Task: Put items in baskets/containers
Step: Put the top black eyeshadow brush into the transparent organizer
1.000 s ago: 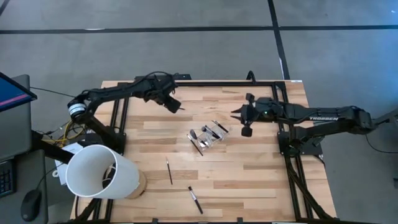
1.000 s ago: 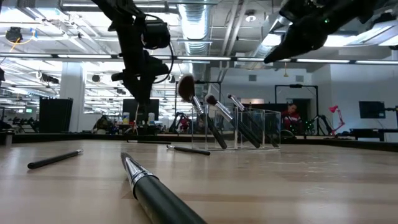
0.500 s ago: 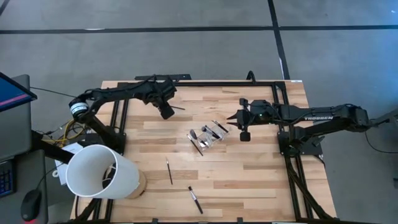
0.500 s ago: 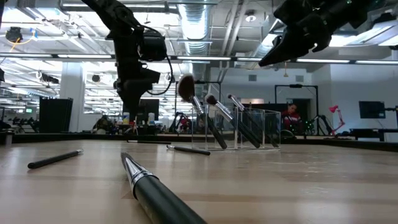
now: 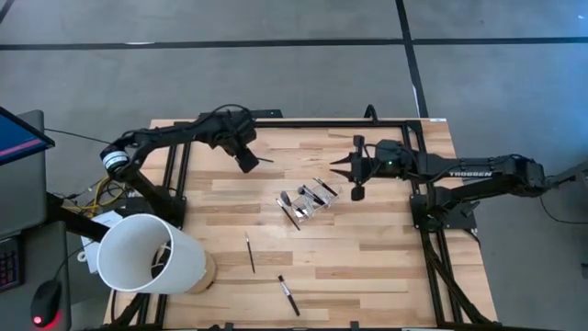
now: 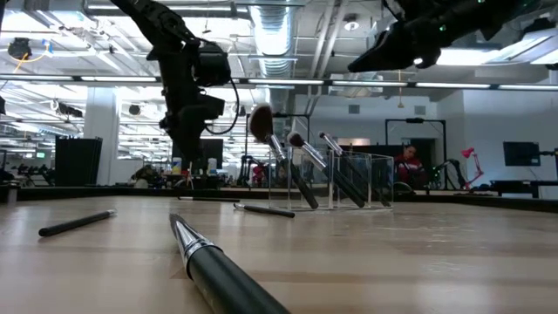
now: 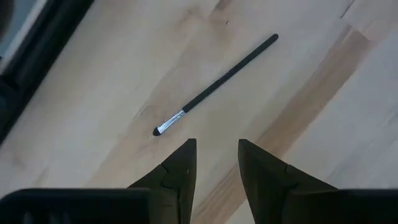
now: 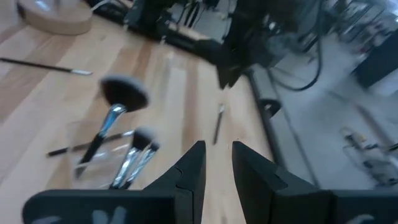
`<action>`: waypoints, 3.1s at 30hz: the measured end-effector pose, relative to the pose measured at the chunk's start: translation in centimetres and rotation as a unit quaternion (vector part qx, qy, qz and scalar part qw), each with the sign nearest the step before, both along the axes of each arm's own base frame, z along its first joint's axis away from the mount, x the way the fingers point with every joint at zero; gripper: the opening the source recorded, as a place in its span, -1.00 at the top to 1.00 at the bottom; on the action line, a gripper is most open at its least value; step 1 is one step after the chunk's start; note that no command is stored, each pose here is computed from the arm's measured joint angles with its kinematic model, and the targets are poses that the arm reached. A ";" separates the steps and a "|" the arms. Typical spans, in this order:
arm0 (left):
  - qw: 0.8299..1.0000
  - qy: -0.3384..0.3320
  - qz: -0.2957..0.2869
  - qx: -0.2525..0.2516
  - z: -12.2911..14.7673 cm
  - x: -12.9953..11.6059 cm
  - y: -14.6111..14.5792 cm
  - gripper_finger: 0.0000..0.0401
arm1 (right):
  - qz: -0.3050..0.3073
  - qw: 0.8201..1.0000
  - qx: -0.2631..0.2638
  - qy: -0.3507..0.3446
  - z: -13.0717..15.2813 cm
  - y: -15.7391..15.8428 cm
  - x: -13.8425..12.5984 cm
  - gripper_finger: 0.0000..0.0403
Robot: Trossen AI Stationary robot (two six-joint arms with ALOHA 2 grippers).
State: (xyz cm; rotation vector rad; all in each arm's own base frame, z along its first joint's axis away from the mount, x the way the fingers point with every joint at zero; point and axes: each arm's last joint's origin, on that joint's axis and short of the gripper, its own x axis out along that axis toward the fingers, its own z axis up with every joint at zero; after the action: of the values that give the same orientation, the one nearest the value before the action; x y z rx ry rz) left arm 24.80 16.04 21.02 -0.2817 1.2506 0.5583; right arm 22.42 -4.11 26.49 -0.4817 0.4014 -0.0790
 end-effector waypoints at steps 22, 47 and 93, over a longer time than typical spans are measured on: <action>0.993 0.056 -0.101 0.003 -4.9 0.7 3.4 0.42 | -0.051 0.993 -0.085 -0.058 2.9 -3.4 -0.3 0.65; 0.993 0.040 -0.105 -0.033 -6.4 -0.1 4.0 0.42 | -0.038 0.996 -0.051 -0.069 2.9 -3.9 -0.4 0.65; 0.990 -0.077 -0.004 0.122 -2.5 0.2 5.6 0.40 | -0.002 0.992 -0.070 -0.101 3.5 -3.8 -0.3 0.65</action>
State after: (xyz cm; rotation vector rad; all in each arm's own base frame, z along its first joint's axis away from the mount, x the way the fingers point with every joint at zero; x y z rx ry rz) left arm 24.97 21.64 18.48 -0.1111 1.0227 0.6642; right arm 22.14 -7.91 30.01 -0.6054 0.1991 -0.1584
